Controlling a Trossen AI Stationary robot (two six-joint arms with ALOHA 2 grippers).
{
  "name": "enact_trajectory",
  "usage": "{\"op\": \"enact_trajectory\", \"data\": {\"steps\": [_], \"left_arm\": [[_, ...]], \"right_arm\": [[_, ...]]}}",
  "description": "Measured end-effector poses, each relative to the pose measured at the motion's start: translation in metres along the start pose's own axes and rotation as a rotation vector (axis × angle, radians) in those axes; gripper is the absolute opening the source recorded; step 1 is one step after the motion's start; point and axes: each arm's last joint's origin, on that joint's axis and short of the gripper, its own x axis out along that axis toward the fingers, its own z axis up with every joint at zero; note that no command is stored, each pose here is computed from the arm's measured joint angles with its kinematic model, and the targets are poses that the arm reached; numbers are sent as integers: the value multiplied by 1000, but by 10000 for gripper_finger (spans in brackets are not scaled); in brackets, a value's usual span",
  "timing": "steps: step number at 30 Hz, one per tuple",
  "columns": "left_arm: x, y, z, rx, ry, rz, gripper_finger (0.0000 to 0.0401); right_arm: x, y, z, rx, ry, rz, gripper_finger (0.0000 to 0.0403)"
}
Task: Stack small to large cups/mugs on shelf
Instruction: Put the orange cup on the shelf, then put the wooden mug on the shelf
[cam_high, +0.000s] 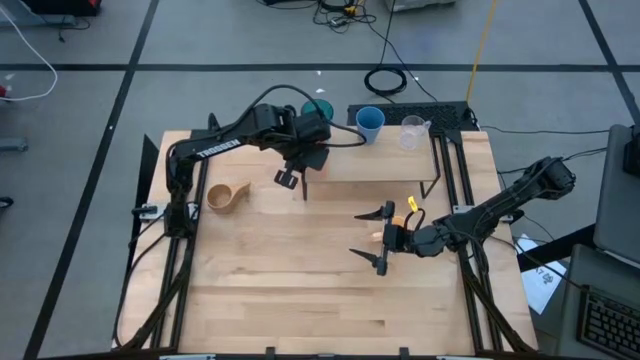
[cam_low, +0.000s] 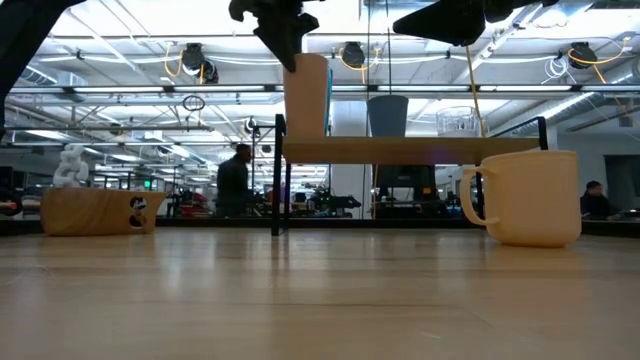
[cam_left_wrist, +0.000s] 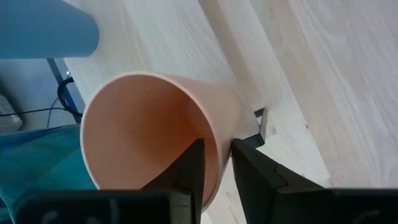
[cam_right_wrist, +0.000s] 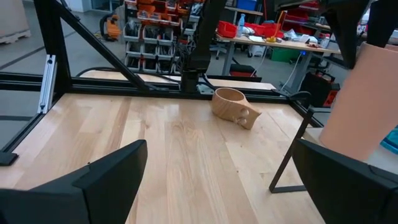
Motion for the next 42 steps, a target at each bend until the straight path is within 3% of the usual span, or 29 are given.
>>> {"op": "enact_trajectory", "data": {"steps": [8, 20, 31, 42], "left_arm": [[0, 3, 1, -5, 7, 49, 92], [-6, -1, 5, -8, 10, 87, 180], [-38, -3, 9, -13, -74, 148, 196], [-91, -17, -9, -73, -185, 223, 196]], "right_arm": [[0, 0, 0, 0, 0, 0, 391], [0, 0, 0, 0, 0, 0, 391], [0, 0, 0, 0, 0, 0, 391], [0, 0, 0, -2, 1, 0, 391]]}}
